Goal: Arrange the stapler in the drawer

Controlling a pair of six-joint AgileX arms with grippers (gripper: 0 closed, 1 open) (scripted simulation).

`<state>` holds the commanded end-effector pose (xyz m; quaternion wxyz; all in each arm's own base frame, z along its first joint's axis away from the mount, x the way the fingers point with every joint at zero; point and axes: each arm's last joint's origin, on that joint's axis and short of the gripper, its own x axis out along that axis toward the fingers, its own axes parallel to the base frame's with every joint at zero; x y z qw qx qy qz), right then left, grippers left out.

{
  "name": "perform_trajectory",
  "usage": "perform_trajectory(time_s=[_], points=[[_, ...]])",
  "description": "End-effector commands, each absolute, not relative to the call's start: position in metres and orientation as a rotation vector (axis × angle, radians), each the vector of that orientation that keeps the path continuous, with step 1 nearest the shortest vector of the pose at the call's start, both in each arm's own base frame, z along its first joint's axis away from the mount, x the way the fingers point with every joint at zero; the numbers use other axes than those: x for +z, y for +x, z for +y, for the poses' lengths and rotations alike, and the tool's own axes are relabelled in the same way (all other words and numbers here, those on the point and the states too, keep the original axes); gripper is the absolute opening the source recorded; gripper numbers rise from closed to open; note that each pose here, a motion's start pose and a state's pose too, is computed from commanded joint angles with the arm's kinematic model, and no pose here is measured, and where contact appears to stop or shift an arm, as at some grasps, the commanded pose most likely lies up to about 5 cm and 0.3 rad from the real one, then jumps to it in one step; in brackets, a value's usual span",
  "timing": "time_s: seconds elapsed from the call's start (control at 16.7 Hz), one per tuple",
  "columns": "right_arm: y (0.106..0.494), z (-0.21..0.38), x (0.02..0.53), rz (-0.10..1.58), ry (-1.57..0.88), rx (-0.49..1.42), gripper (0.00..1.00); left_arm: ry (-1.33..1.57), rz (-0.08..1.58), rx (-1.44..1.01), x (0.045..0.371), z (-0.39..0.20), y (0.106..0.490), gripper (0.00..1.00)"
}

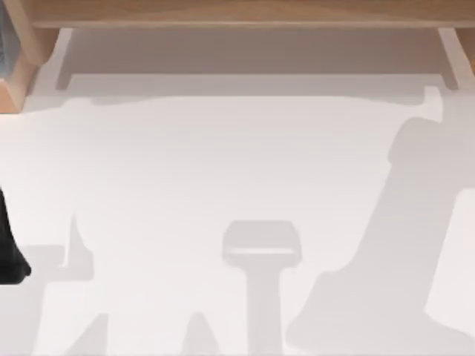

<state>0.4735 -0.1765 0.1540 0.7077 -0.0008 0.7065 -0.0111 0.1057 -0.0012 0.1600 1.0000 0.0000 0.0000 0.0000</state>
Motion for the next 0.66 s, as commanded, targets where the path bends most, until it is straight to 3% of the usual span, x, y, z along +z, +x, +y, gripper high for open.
perform_trajectory(time_s=[0.3,0.66], points=[[0.4735,-0.1765,0.154,1.569,-0.002,-0.025,0.98,0.0,0.0,0.0,0.16,-0.0012,0.1057,1.0],[0.4735,-0.1765,0.154,1.569,-0.002,-0.025,1.0,0.0,0.0,0.0,0.16,-0.0012,0.1057,1.0]])
